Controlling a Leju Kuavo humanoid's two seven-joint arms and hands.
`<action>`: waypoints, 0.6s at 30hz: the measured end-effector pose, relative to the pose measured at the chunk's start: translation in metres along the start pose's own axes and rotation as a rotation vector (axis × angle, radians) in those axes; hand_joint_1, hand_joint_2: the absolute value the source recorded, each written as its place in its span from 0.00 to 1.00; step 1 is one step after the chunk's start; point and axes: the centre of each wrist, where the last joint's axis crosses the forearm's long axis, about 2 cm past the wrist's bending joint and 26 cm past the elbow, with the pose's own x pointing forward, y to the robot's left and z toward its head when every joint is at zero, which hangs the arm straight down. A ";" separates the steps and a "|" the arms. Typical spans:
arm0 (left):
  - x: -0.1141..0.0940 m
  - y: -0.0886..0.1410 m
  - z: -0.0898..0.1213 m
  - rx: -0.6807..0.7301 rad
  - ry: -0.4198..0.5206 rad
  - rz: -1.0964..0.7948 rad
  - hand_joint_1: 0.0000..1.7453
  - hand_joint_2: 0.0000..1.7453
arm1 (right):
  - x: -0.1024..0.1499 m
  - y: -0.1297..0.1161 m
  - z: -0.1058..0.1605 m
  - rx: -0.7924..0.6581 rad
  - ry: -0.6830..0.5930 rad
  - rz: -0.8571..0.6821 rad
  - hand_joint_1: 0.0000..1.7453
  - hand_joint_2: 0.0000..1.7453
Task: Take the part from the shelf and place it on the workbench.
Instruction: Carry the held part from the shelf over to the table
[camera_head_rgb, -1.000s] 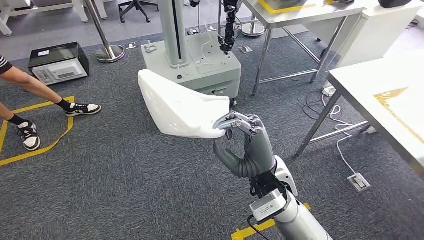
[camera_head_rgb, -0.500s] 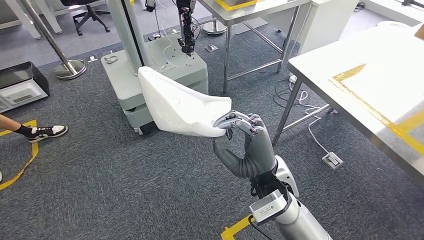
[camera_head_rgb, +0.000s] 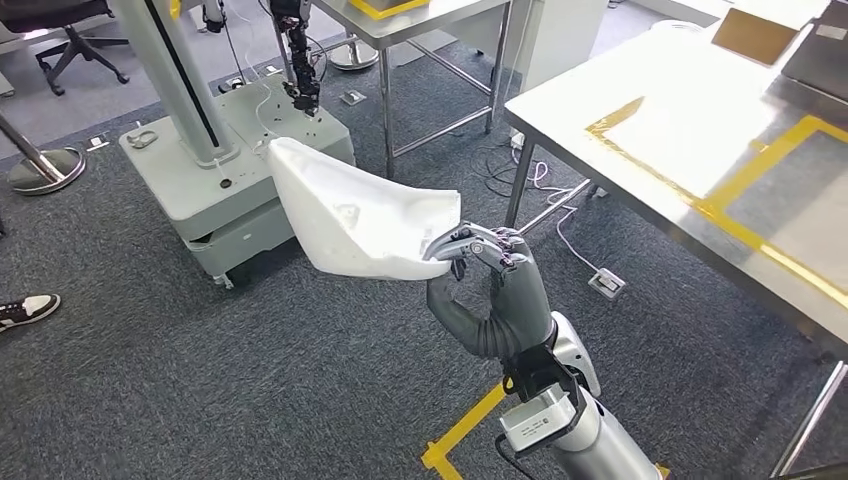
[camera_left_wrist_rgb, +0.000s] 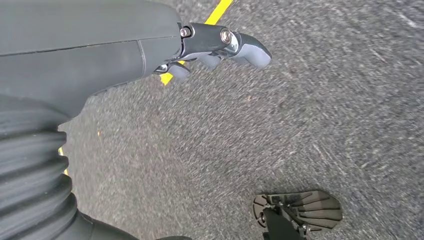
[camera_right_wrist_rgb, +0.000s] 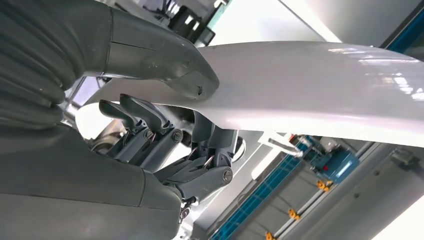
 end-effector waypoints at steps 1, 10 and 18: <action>0.000 0.000 0.000 0.000 0.002 -0.001 0.00 1.00 | -0.001 -0.001 -0.004 -0.002 -0.001 -0.001 1.00 1.00; -0.002 0.000 0.000 -0.001 0.003 0.004 0.00 1.00 | -0.002 -0.003 -0.005 -0.021 -0.022 0.001 1.00 1.00; -0.003 0.000 0.000 -0.004 -0.005 0.011 0.00 1.00 | -0.002 -0.001 -0.001 -0.025 -0.010 0.004 1.00 1.00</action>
